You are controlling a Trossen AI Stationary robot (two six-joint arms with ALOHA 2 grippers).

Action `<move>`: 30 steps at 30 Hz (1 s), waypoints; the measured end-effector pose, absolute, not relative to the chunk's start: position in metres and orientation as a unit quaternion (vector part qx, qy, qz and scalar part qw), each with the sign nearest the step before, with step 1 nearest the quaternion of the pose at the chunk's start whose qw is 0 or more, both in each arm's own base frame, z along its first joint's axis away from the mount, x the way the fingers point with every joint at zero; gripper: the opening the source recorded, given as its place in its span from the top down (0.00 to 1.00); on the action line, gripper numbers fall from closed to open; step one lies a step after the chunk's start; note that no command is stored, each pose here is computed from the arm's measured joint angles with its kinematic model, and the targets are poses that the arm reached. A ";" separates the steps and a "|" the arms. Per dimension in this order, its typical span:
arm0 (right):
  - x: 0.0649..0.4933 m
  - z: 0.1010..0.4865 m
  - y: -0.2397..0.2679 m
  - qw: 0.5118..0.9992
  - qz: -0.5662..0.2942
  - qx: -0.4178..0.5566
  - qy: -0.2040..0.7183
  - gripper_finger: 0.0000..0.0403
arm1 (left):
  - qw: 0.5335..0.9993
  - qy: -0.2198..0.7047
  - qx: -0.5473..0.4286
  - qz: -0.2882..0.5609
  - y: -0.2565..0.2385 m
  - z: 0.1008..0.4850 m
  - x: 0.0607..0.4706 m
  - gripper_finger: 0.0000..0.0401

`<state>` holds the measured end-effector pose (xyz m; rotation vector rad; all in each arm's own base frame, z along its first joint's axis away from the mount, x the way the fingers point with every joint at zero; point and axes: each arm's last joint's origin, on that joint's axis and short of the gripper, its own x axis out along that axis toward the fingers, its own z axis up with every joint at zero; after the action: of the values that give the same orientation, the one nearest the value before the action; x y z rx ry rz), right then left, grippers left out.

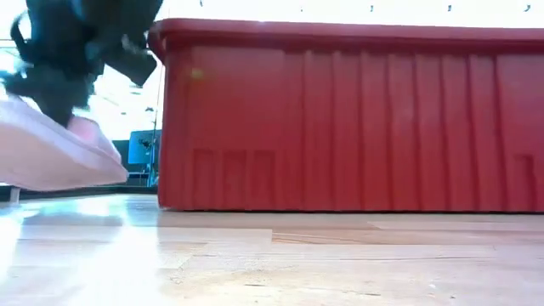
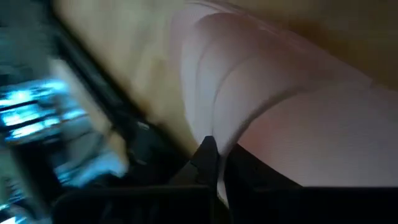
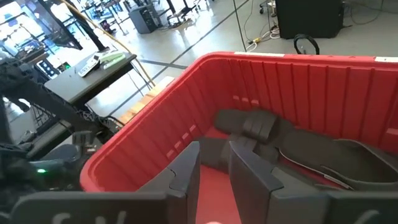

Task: Pick and place slides into bin
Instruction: Put the pink slide into the red bin

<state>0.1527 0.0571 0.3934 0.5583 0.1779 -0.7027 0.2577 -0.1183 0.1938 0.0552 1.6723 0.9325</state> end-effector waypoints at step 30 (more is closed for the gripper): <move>0.153 0.394 0.057 0.905 -0.338 0.241 0.092 0.78 | 0.896 0.388 0.134 0.169 -0.118 0.450 0.311 0.97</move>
<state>0.1529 0.0573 0.3940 0.4971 0.1896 -0.6985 0.3108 -0.1179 0.4500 0.2784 0.8039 0.3494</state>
